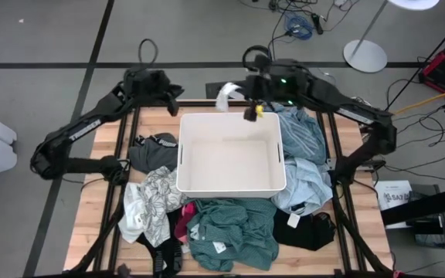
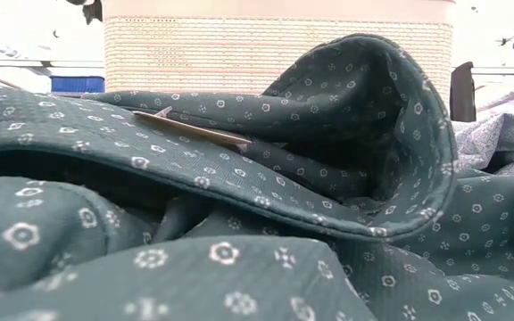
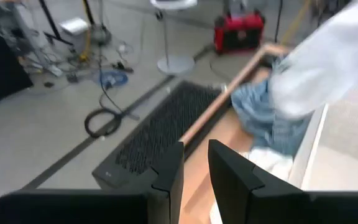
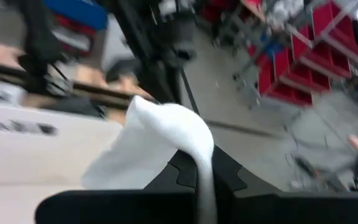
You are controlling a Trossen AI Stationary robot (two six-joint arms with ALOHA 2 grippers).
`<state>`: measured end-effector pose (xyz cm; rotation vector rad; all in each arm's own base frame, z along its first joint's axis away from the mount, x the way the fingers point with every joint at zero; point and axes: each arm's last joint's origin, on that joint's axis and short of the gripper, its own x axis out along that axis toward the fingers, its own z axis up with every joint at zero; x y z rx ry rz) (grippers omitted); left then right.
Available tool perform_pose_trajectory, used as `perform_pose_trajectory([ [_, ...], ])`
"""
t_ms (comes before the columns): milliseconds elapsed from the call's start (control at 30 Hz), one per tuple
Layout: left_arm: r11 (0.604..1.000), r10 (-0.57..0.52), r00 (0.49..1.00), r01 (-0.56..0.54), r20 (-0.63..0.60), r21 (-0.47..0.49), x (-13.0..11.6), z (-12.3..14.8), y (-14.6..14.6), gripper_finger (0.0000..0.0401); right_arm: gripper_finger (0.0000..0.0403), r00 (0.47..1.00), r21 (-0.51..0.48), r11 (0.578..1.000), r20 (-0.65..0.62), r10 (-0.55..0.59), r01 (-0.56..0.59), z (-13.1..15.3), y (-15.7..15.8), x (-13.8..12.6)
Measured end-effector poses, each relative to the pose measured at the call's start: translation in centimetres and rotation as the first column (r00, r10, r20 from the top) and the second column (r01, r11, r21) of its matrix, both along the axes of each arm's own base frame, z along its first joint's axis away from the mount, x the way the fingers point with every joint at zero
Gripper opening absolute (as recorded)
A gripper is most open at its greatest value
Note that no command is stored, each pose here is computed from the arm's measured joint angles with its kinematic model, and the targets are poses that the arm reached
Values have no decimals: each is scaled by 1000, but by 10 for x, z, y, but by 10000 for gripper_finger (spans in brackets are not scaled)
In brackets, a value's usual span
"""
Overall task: Sort clothes
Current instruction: Put the white sock into the white laundry organizer
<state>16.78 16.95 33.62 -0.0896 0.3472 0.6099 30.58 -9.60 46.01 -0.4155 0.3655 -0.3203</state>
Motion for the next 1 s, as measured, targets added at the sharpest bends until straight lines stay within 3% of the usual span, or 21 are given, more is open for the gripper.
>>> perform_pose_trajectory([
  [233, 999, 31, 994, -28, 107, -31, -19, -28, -22, 83, 0, 994, 13, 995, 45, 100, -101, 17, 39, -18],
  [500, 997, 30, 991, -20, 129, -77, -29, -57, -38, 83, 0, 988, 92, 986, -64, 143, -137, 2, 56, -13],
  [1000, 999, 31, 982, -27, 185, -23, -45, -45, -54, 84, 0, 965, 92, 960, 46, 259, -263, -3, 45, 18],
])
